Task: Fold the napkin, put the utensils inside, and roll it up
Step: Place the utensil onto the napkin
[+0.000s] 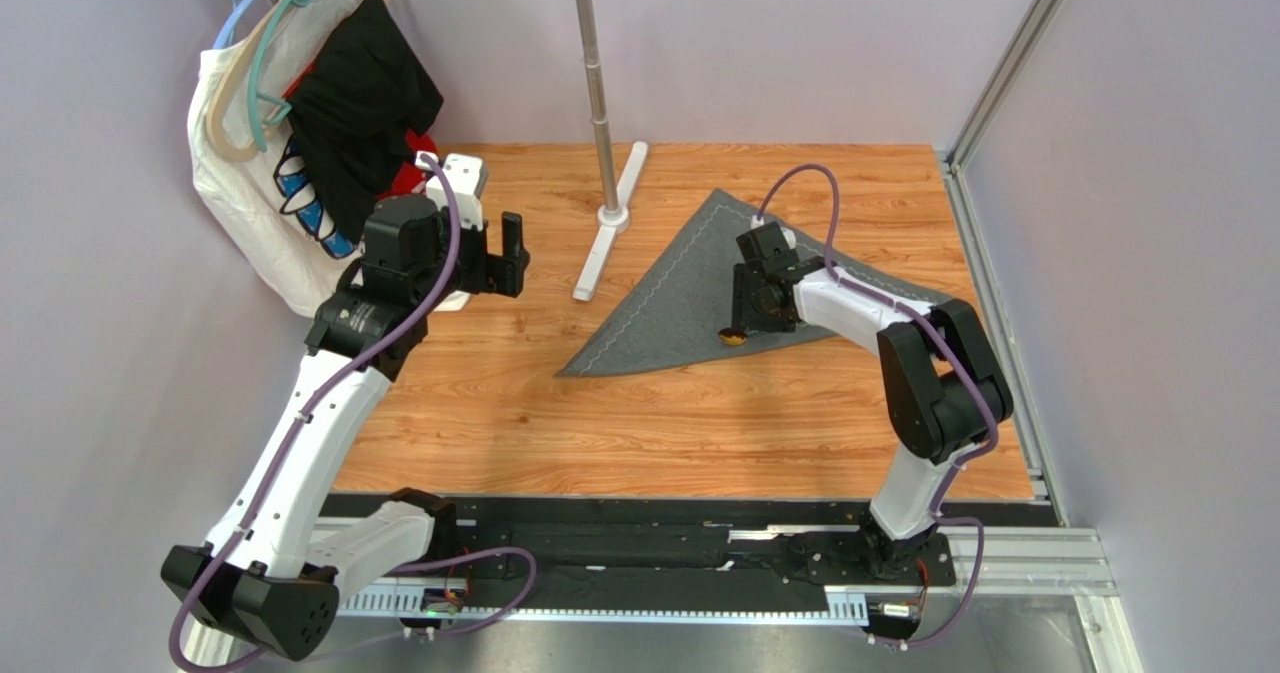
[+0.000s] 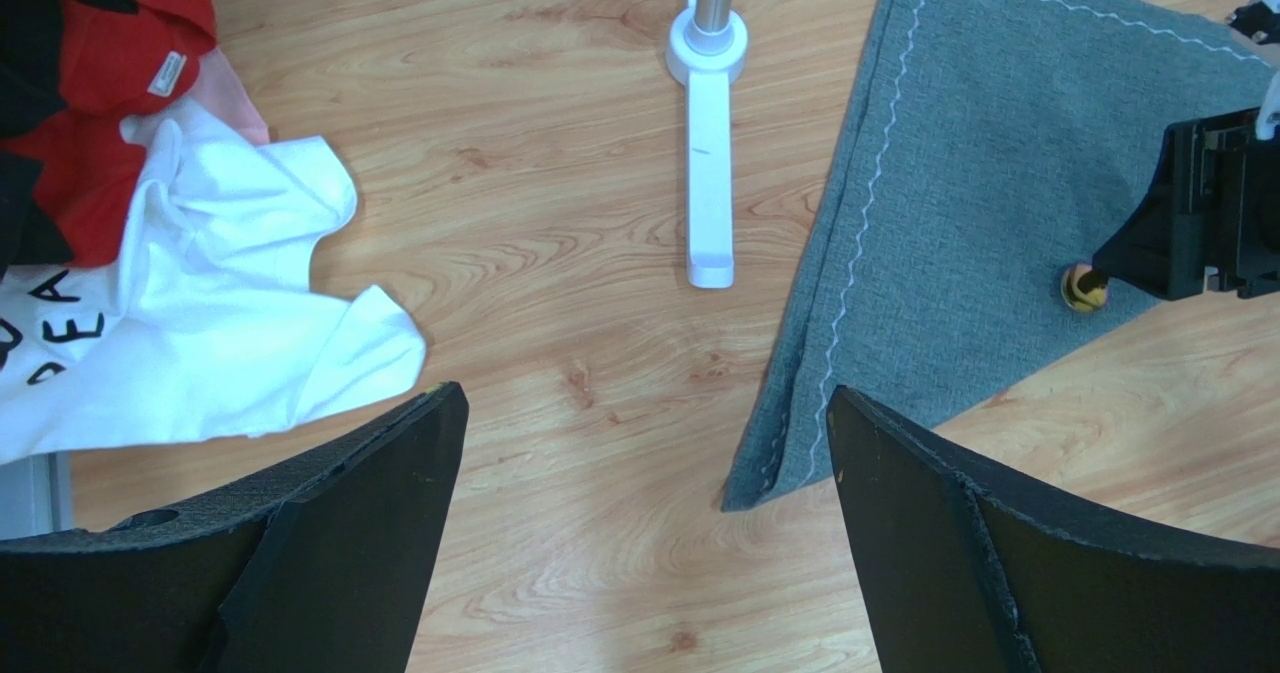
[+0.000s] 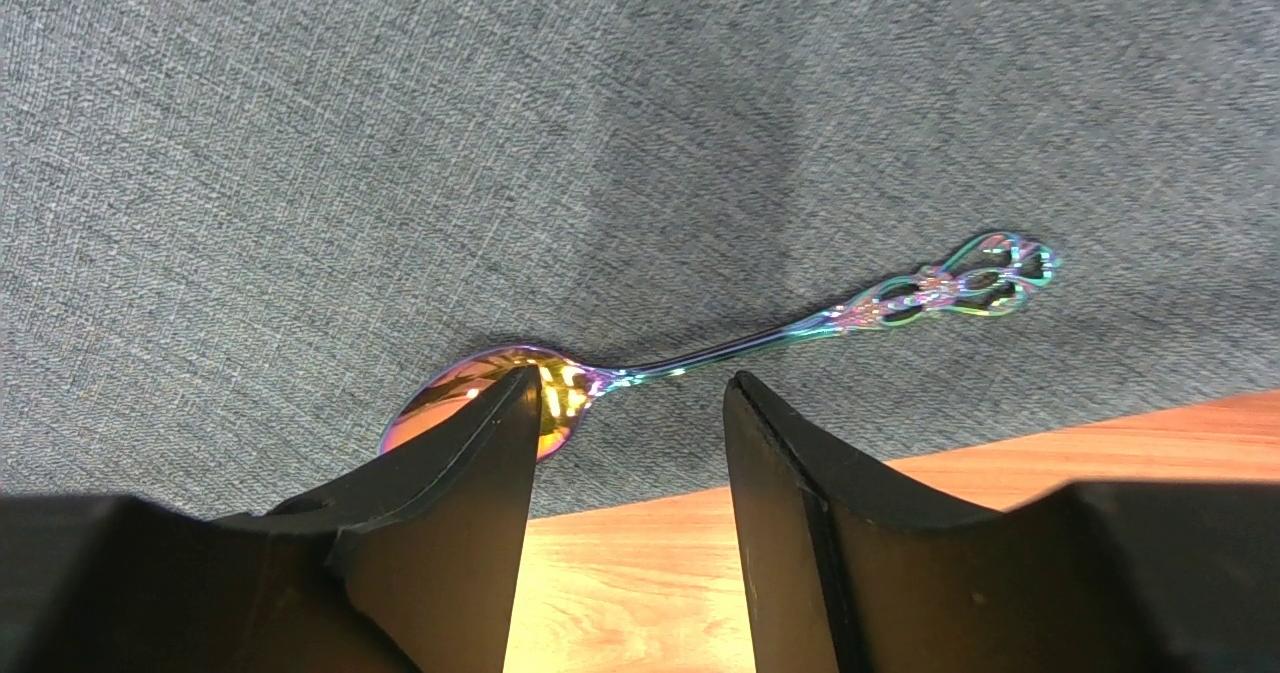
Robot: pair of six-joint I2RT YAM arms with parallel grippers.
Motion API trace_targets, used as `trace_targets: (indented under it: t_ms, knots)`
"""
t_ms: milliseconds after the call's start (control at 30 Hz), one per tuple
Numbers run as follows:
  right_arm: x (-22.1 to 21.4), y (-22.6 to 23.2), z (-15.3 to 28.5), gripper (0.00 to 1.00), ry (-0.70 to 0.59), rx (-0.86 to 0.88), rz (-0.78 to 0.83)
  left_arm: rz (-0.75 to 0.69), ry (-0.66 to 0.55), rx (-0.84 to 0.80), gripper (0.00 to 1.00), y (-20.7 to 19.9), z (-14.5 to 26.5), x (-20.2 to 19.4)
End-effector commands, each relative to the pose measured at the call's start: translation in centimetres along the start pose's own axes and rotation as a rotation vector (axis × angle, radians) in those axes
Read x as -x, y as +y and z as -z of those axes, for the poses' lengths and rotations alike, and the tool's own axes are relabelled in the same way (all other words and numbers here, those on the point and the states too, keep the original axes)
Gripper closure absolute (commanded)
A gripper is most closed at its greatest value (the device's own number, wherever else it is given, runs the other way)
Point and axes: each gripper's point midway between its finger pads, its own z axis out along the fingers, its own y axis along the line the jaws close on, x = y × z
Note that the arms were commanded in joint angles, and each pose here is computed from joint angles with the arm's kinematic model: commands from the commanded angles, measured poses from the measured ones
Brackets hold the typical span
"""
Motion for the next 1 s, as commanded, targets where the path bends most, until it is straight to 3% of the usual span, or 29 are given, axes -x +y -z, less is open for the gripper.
trace_targets:
  t_ms: [0,367,733,967]
  knots:
    - [-0.1,2.0,-0.7,0.48,-0.018,0.046,-0.002,-0.005,-0.034,-0.008,0.01,-0.1,0.0,0.9]
    - [-1.1,3.3,1.0,0.48,-0.024,0.008,0.046,-0.002,-0.032,-0.008,0.01,-0.1,-0.1,0.9]
    - [3.2,3.8,6.5,0.48,-0.155,0.001,0.063,-0.003,-0.041,0.018,0.01,0.4,0.1,1.0]
    - [6.8,3.1,4.7,0.47,-0.197,0.04,0.018,0.0,-0.041,0.004,0.01,0.1,0.0,1.0]
